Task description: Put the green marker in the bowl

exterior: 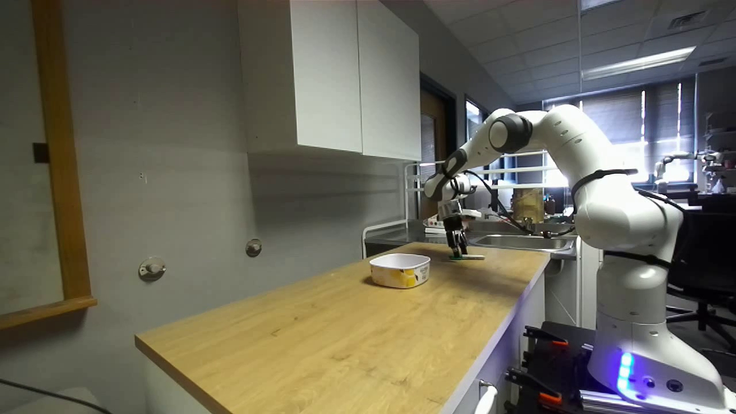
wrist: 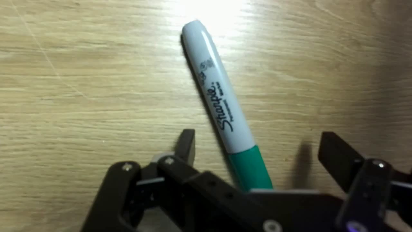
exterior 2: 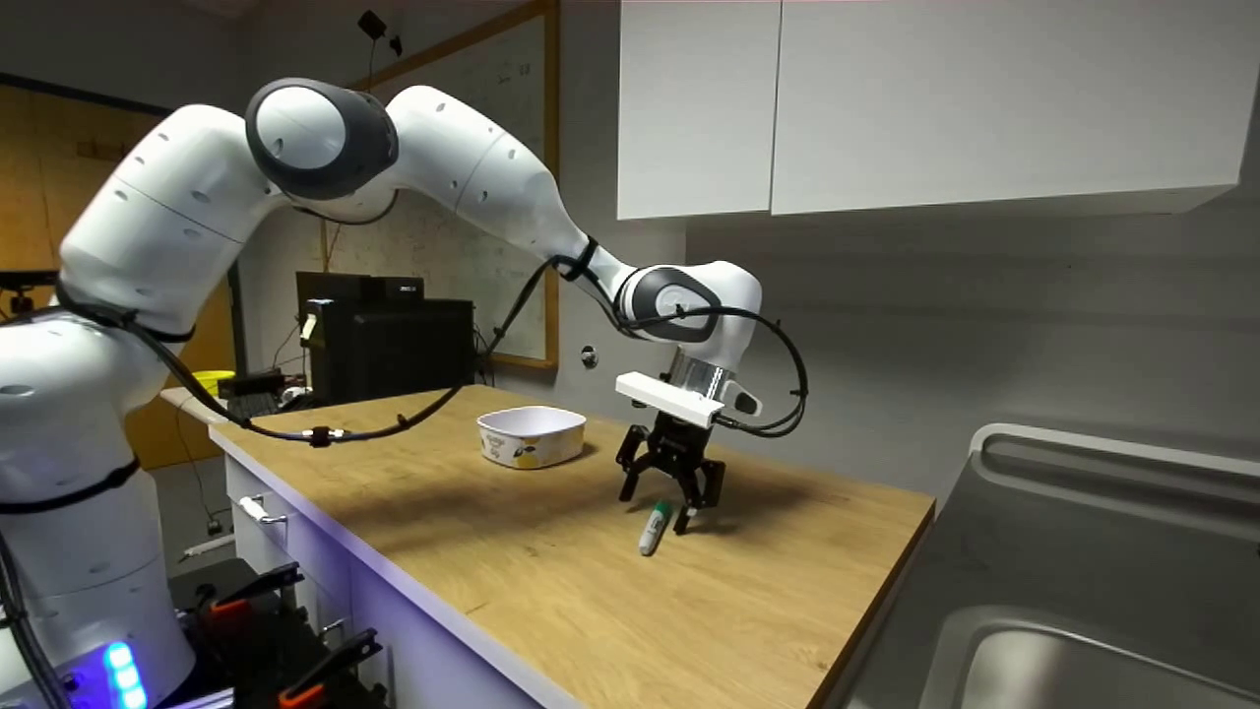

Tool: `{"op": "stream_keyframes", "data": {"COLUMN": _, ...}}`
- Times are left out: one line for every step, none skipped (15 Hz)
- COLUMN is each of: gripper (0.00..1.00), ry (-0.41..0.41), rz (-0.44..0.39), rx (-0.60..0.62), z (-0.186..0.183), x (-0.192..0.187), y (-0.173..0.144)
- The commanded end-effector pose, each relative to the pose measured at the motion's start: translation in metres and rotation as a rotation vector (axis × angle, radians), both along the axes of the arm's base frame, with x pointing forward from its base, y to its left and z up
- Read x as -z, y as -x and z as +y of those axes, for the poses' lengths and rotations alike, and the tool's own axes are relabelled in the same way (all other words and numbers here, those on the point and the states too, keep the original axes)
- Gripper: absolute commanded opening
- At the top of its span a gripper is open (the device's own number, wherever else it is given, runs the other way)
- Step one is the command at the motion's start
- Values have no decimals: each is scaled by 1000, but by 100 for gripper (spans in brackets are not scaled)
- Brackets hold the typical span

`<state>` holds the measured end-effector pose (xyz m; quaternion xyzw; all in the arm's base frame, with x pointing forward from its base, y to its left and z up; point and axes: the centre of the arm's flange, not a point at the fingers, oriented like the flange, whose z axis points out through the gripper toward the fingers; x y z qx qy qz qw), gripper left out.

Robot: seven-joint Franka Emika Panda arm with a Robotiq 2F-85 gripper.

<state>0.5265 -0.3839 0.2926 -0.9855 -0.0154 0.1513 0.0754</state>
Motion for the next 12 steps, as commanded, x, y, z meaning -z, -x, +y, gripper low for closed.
{"op": "stream_keyframes", "data": {"gripper": 100, "ry": 12, "rz": 10, "rx": -66, "z": 5, "x": 9, "y": 2}}
{"op": "stream_keyframes", "data": {"gripper": 99, "ry": 15, "rz": 7, "rx": -77, "z": 7, "x": 10, "y": 2}}
{"op": "stream_keyframes", "data": {"gripper": 75, "ry": 18, "rz": 4, "rx": -84, "z": 8, "x": 11, "y": 2}}
{"op": "stream_keyframes", "data": {"gripper": 74, "ry": 21, "rz": 0, "rx": -91, "z": 8, "x": 11, "y": 2}}
{"op": "stream_keyframes", "data": {"gripper": 70, "ry": 24, "rz": -4, "rx": -99, "z": 8, "x": 10, "y": 2}}
{"op": "stream_keyframes", "data": {"gripper": 63, "ry": 30, "rz": -10, "rx": -105, "z": 8, "x": 9, "y": 1}}
{"op": "stream_keyframes", "data": {"gripper": 56, "ry": 34, "rz": -17, "rx": -111, "z": 7, "x": 7, "y": 0}}
{"op": "stream_keyframes", "data": {"gripper": 46, "ry": 37, "rz": -26, "rx": -116, "z": 7, "x": 5, "y": -2}}
{"op": "stream_keyframes", "data": {"gripper": 39, "ry": 40, "rz": -33, "rx": -120, "z": 6, "x": 4, "y": -4}}
{"op": "stream_keyframes", "data": {"gripper": 32, "ry": 42, "rz": -38, "rx": -124, "z": 6, "x": 1, "y": -5}}
{"op": "stream_keyframes", "data": {"gripper": 24, "ry": 43, "rz": -43, "rx": -128, "z": 6, "x": 0, "y": -5}}
{"op": "stream_keyframes", "data": {"gripper": 17, "ry": 46, "rz": -46, "rx": -129, "z": 6, "x": -2, "y": -5}}
